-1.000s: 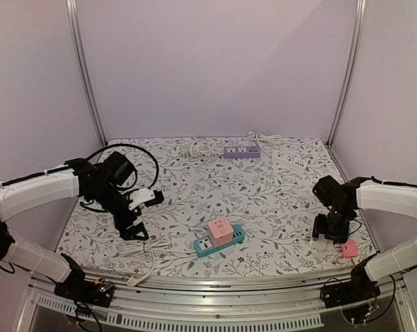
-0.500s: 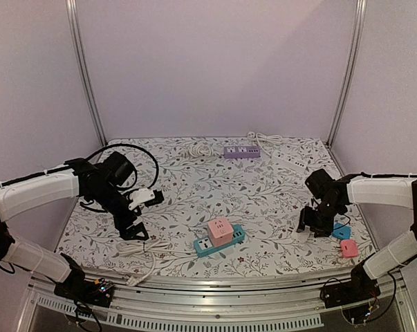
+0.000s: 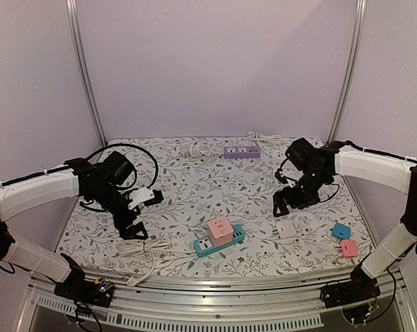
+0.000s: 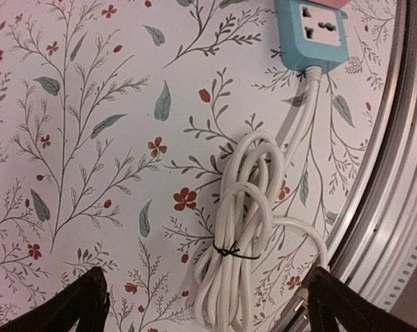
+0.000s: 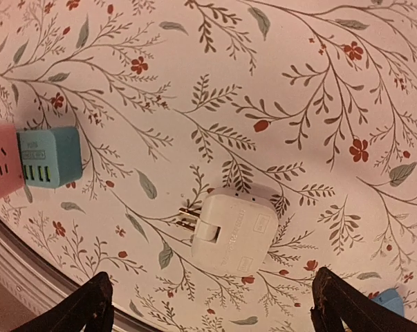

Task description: Insert the plug

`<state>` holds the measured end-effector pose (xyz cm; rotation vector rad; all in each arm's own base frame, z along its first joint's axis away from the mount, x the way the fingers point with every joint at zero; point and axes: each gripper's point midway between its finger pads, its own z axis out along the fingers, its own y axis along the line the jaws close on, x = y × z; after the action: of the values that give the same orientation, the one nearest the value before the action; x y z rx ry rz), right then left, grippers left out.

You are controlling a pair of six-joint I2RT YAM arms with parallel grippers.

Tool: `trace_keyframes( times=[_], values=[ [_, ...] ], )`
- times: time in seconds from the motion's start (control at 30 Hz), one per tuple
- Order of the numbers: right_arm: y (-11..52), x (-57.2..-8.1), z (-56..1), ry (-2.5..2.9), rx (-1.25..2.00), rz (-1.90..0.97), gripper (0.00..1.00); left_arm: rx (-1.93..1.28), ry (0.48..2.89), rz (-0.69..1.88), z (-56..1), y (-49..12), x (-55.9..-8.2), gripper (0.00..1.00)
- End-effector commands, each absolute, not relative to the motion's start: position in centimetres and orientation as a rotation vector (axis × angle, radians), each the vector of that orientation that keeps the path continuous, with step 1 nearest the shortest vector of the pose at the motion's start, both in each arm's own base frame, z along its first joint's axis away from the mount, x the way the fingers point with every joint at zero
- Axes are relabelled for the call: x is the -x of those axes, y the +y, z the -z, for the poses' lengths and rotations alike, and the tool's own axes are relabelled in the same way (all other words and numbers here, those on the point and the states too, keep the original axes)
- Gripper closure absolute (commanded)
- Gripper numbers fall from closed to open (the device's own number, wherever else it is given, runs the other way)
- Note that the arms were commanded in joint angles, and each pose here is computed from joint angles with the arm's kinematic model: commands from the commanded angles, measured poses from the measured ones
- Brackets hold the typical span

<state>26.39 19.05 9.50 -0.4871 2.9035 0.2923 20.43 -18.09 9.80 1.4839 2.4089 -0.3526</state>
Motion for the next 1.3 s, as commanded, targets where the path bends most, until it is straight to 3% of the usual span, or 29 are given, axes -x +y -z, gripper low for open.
trace_keyframes(
  times=[0.0,0.2,0.47,0.73,0.93,1.1,1.27],
  values=[
    [17.2,-22.8,-9.5,2.646,1.510,-0.194,0.01,-1.474,2.384,0.339,-10.5,-17.9,-21.0,0.00],
    [18.9,-23.9,-9.1,1.914,2.116,-0.157,0.01,-1.469,2.365,0.317,-11.0,-17.3,-20.6,0.00],
    [18.4,-24.9,-4.8,1.909,2.372,-0.189,0.01,-1.451,2.380,0.301,-10.9,-16.5,-20.5,0.00],
    [18.0,-25.2,-1.8,1.987,2.384,-0.232,0.01,-1.445,2.395,0.302,-10.8,-16.5,-20.8,0.00],
    [17.3,-25.0,-0.6,2.021,2.388,-0.200,0.17,-1.442,2.400,0.298,-10.8,-16.4,-20.9,0.01],
    [18.0,-25.2,-1.2,1.990,2.341,-0.198,0.52,-1.441,2.396,0.302,-10.9,-16.5,-21.0,0.01],
    [19.4,-25.5,-2.5,1.906,2.293,-0.150,0.69,-1.434,2.392,0.304,-11.3,-16.4,-21.1,0.00]
  ],
)
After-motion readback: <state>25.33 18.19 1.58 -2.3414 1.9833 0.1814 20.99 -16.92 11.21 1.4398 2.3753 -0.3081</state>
